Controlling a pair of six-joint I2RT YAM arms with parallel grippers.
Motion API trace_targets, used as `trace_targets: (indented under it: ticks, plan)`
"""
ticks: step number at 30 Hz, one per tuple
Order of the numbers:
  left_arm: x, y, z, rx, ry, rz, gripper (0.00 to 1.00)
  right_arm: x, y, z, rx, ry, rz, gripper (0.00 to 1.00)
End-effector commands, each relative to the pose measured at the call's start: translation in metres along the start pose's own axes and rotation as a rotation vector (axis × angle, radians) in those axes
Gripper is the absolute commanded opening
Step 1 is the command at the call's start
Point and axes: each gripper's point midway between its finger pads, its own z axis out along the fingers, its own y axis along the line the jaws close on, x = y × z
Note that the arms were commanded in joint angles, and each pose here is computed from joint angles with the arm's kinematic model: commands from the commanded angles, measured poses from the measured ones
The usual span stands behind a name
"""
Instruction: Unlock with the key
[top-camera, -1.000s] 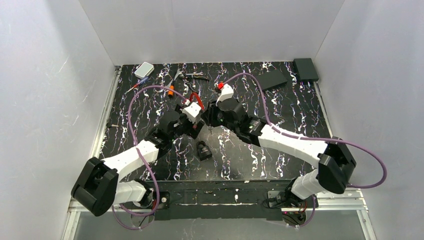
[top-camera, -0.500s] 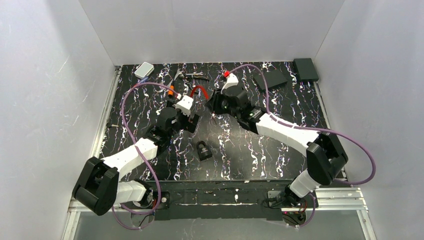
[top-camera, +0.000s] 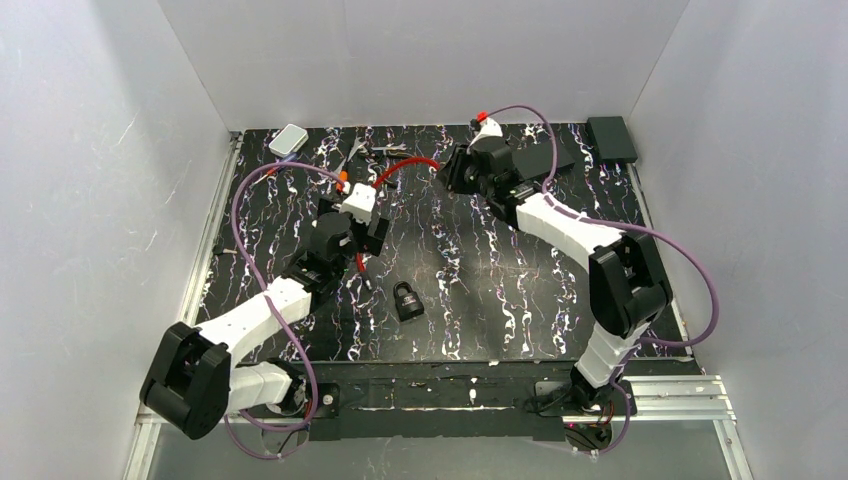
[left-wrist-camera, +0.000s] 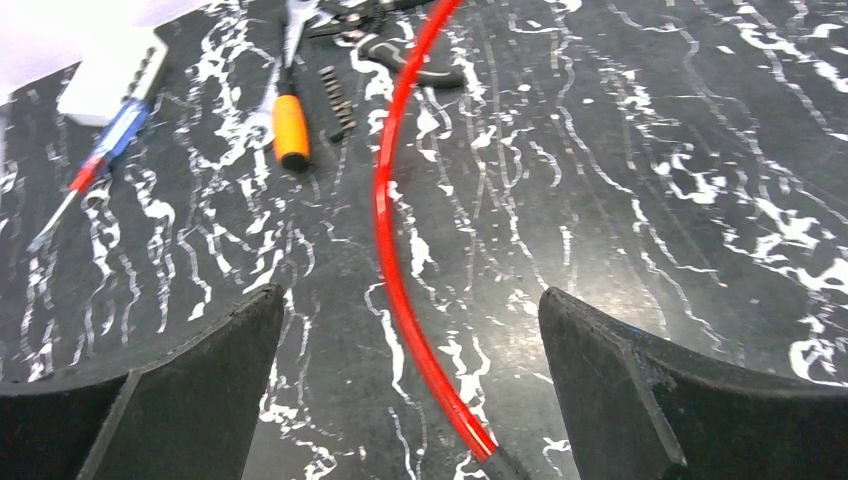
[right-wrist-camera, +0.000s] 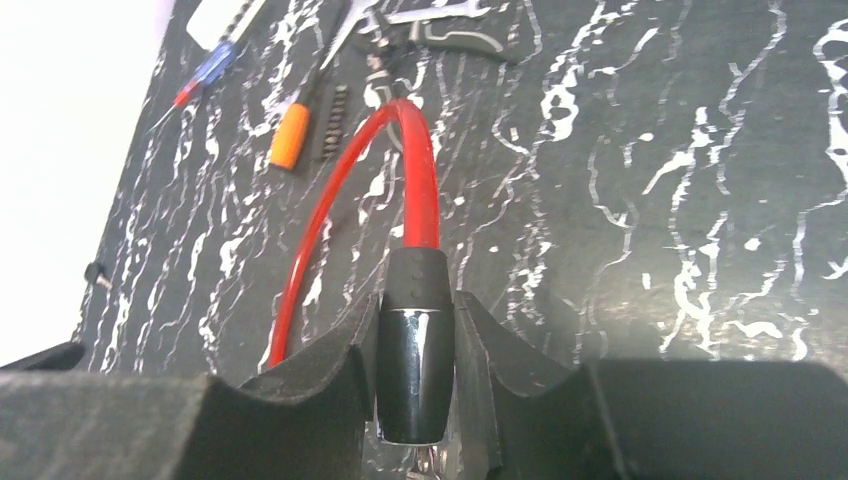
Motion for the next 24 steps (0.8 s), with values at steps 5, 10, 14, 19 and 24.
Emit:
trace_targets:
  ticks: [5, 10, 14, 19, 24]
  plan:
    - [-0.024, 0.048, -0.015, -0.225, -0.048, 0.0, 0.98, -0.05, -0.026, -0.006, 0.064, -0.138, 0.054, 0.01]
    - [-0.024, 0.048, -0.016, -0.223, -0.052, -0.016, 0.98, -0.038, -0.068, -0.023, 0.184, -0.172, 0.094, 0.01]
    - [-0.023, 0.051, -0.017, -0.241, -0.05, -0.025, 0.98, -0.039, -0.109, -0.042, 0.27, -0.204, 0.122, 0.01]
    - [-0.024, 0.05, -0.018, -0.236, -0.056, -0.05, 0.98, -0.043, -0.168, -0.078, 0.385, -0.238, 0.169, 0.01]
    - [-0.024, 0.05, -0.017, -0.235, -0.029, -0.045, 0.98, -0.036, -0.222, -0.125, 0.544, -0.334, 0.245, 0.01]
